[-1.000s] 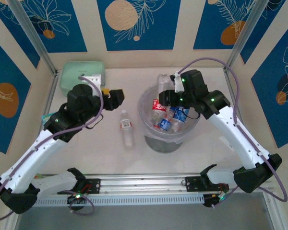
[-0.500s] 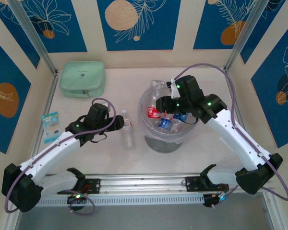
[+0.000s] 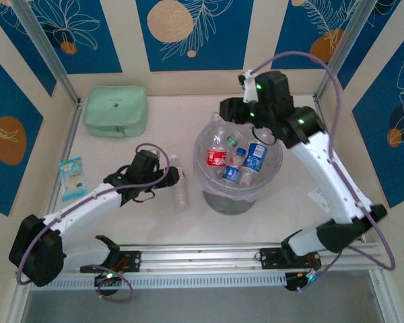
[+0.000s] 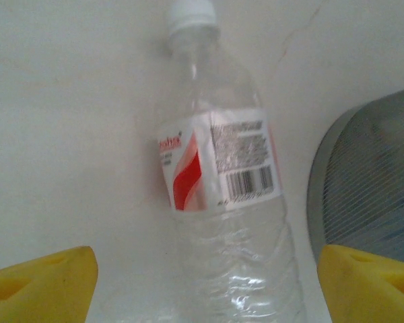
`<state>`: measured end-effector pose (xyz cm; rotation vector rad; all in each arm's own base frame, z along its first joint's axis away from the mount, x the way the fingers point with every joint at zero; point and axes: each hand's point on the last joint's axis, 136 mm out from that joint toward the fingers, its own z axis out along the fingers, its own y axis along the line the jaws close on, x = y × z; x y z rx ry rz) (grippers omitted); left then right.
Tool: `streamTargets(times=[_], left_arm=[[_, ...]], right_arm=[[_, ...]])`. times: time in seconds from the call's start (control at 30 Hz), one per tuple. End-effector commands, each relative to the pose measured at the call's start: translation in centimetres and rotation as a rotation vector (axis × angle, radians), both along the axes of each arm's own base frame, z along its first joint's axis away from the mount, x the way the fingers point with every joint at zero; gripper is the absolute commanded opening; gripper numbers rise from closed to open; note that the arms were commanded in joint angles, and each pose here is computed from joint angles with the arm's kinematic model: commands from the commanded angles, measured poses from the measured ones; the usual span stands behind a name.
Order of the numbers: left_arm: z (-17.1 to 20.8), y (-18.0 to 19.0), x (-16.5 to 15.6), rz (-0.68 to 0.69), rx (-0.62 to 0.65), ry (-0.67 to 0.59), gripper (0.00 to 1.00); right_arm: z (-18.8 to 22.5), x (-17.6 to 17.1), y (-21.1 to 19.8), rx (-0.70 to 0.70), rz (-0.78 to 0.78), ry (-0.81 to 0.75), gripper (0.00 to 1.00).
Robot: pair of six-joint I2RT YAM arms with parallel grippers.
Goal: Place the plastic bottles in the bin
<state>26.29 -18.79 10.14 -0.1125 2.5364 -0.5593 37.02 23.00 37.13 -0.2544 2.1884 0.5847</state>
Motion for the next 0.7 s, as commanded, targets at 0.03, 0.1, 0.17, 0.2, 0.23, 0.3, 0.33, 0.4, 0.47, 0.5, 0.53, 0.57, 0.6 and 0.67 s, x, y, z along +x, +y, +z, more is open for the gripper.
streamTargets(times=[0.03, 0.1, 0.17, 0.2, 0.23, 0.3, 0.33, 0.4, 0.47, 0.5, 0.53, 0.57, 0.6, 0.67], left_arm=[[-0.8, -1.7, -0.6, -0.017, -0.023, 0.006, 0.85], [-1.1, -2.4, -0.9, -0.035, -0.038, 0.012, 0.83], [-1.7, -3.0, -0.9, -0.052, -0.052, 0.026, 0.81], [-2.0, -3.2, -0.9, -0.055, -0.049, 0.038, 0.78], [-2.4, -3.4, -0.8, -0.057, -0.043, 0.051, 0.75], [-2.8, -3.6, -0.7, -0.061, -0.032, 0.066, 0.72], [-3.0, -3.6, -0.7, -0.06, -0.024, 0.069, 0.7], [-3.3, -3.5, -0.5, -0.054, -0.005, 0.071, 0.66], [-3.4, -3.3, -0.3, -0.048, 0.016, 0.073, 0.64], [-3.5, -3.4, -0.2, -0.05, 0.022, 0.073, 0.63], [-3.6, -3.4, -0.1, -0.05, 0.029, 0.077, 0.63], [-3.5, -3.4, 0.0, -0.051, 0.03, 0.077, 0.62], [-3.5, -3.5, 0.1, -0.052, 0.031, 0.077, 0.62], [-3.4, -3.5, 0.2, -0.051, 0.031, 0.072, 0.61]], right_arm=[[0.2, 1.6, 0.7, -0.013, 0.006, -0.033, 0.41], [-0.5, 1.3, 0.6, -0.027, 0.003, -0.024, 0.37], [-1.1, 1.0, 0.1, -0.033, -0.007, -0.016, 0.33], [-1.4, 0.8, -0.1, -0.033, -0.01, -0.009, 0.31], [-1.8, 0.5, -0.4, -0.041, -0.015, 0.004, 0.3], [-2.7, -0.1, -1.2, -0.07, -0.033, 0.024, 0.29], [-3.3, -0.5, -1.7, -0.089, -0.043, 0.036, 0.29], [-3.7, -1.2, -2.6, -0.109, -0.063, 0.045, 0.29], [-3.9, -2.1, -3.5, -0.119, -0.081, 0.05, 0.29], [-3.9, -2.4, -3.9, -0.124, -0.091, 0.049, 0.29], [-4.1, -2.8, -4.4, -0.13, -0.102, 0.049, 0.29], [-4.3, -3.1, -4.9, -0.138, -0.112, 0.052, 0.29], [-4.5, -3.3, -5.3, -0.142, -0.123, 0.057, 0.29], [-5.4, -3.7, -6.3, -0.151, -0.151, 0.08, 0.29]])
